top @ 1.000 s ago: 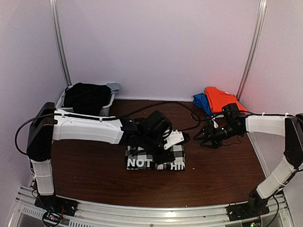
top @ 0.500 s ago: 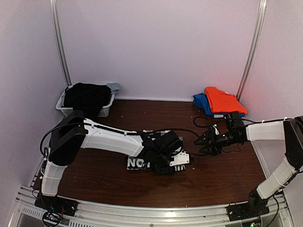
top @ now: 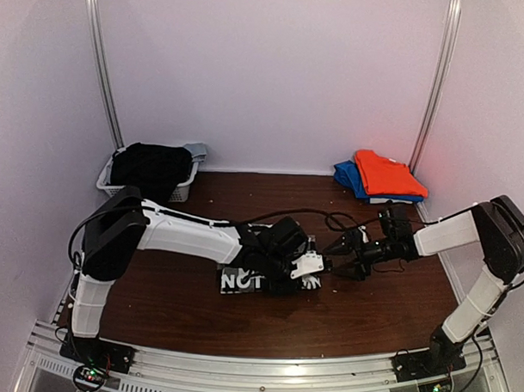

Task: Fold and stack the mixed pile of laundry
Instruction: Pick up the square-folded shirt from the center of the board, then pass from the left arm to the right

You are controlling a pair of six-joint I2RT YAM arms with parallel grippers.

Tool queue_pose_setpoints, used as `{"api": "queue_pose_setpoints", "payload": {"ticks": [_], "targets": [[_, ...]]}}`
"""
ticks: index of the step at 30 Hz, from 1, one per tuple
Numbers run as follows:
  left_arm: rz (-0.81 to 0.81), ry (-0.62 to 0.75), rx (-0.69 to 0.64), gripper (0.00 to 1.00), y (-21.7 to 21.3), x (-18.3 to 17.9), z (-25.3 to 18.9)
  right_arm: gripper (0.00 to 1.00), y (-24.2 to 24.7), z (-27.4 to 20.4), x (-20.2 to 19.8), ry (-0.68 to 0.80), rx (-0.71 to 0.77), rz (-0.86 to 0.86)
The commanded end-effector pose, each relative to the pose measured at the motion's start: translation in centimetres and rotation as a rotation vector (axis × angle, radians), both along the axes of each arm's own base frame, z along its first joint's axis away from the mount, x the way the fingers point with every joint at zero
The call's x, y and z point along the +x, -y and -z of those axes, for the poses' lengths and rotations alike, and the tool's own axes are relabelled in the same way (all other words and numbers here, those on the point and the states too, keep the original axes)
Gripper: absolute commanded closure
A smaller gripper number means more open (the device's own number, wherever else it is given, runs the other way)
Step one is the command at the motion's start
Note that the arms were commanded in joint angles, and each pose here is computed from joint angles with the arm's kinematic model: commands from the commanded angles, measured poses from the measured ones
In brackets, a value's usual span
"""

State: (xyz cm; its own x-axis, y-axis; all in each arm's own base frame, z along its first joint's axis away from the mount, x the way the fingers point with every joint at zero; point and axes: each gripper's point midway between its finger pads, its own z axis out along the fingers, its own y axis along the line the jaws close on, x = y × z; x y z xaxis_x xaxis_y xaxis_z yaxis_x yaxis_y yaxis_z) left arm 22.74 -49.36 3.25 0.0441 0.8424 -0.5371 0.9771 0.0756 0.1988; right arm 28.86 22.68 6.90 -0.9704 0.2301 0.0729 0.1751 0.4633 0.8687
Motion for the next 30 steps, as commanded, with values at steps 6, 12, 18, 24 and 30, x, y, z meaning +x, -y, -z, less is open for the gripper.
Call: {"api": "queue_pose_setpoints", "payload": {"ticks": [6,12,18,24,30], "targets": [[-0.049,-0.038,-0.194,0.99,0.9,1.2,-5.1,0.15,-4.3,-0.9,1.5,0.0,0.11,0.004],[-0.066,-0.041,-0.234,0.99,0.4,1.7,-6.3,0.16,-6.0,0.2,1.3,-0.033,0.127,0.013],[-0.06,-0.036,-0.252,0.99,0.2,1.6,-7.0,0.34,-6.7,0.5,2.9,-0.047,0.18,0.085],[-0.056,-0.039,-0.251,0.99,0.0,1.4,-6.9,0.48,-7.2,1.8,4.5,-0.06,0.14,0.156],[-0.113,-0.019,-0.243,0.98,-0.4,2.4,-6.7,0.45,-7.3,0.9,6.9,-0.018,0.148,0.273]]}}
